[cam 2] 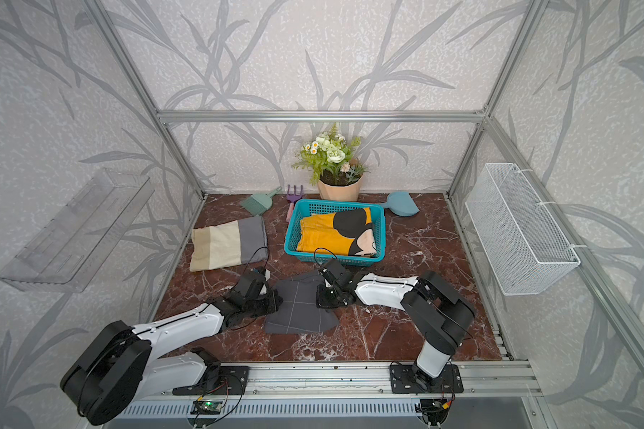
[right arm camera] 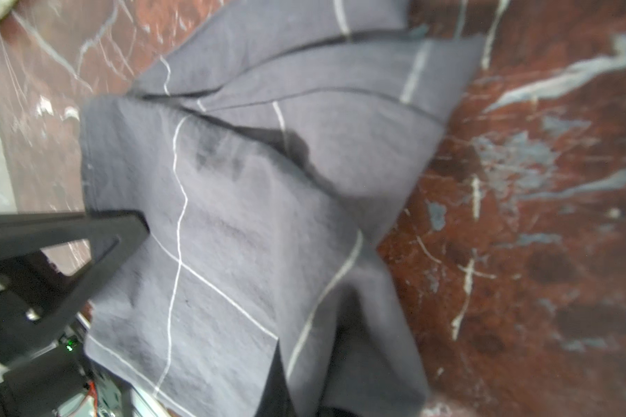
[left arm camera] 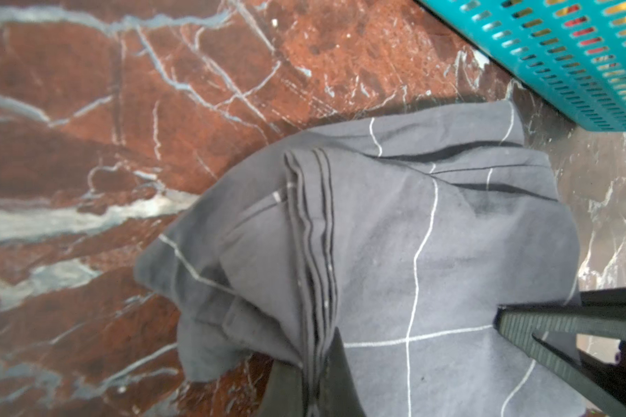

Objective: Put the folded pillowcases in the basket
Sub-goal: Pick up the pillowcase at the center of the board.

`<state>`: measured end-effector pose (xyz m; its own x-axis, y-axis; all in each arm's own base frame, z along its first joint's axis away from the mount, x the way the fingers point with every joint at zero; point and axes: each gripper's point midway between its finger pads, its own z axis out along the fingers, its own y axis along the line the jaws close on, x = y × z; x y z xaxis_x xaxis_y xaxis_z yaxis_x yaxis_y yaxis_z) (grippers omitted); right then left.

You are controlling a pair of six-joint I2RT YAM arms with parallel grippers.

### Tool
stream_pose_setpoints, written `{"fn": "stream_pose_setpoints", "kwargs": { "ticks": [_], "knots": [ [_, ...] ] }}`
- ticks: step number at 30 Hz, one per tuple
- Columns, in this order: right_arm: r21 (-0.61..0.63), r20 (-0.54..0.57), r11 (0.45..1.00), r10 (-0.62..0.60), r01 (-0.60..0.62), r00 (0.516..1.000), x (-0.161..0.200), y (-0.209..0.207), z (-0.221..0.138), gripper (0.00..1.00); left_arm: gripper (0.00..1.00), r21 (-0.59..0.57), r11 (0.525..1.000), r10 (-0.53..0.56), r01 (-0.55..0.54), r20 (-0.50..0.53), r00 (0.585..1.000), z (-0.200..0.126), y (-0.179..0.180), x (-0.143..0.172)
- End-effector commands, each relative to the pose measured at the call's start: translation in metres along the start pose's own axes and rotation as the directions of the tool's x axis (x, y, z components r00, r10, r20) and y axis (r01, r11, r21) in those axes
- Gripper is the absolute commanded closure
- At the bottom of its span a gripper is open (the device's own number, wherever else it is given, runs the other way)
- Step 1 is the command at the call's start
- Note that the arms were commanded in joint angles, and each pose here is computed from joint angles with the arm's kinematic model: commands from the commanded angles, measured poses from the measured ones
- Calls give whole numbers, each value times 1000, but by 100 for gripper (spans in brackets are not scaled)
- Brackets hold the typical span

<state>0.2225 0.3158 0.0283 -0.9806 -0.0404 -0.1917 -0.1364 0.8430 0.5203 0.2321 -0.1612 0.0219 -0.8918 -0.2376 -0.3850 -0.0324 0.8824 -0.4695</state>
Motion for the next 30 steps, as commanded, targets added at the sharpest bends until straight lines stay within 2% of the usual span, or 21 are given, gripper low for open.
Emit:
{"fn": "stream_pose_setpoints", "kwargs": {
  "ticks": [1,7,12,18,24,30],
  "knots": [
    [18,1,1000,-21,21,1000,-2,5,-3,100,100,-23,1000,6,-7,-48,999,-3,9,14],
    [29,36,997,-78,77,996,-9,26,-26,100,100,186,978,98,-92,-24,995,-22,-42,1],
    [23,92,989,-151,149,984,-17,45,-60,100,100,223,964,140,-146,43,989,-46,-65,-19],
    [35,202,978,-210,207,957,-30,63,-119,100,100,330,920,179,-211,125,976,-84,-107,-43],
    [56,325,965,-259,255,909,-48,77,-171,100,100,360,890,197,-282,255,947,-119,-145,-85],
    [100,371,960,-279,260,886,-62,85,-200,100,100,384,865,201,-322,323,925,-135,-177,-117]
  ]
}}
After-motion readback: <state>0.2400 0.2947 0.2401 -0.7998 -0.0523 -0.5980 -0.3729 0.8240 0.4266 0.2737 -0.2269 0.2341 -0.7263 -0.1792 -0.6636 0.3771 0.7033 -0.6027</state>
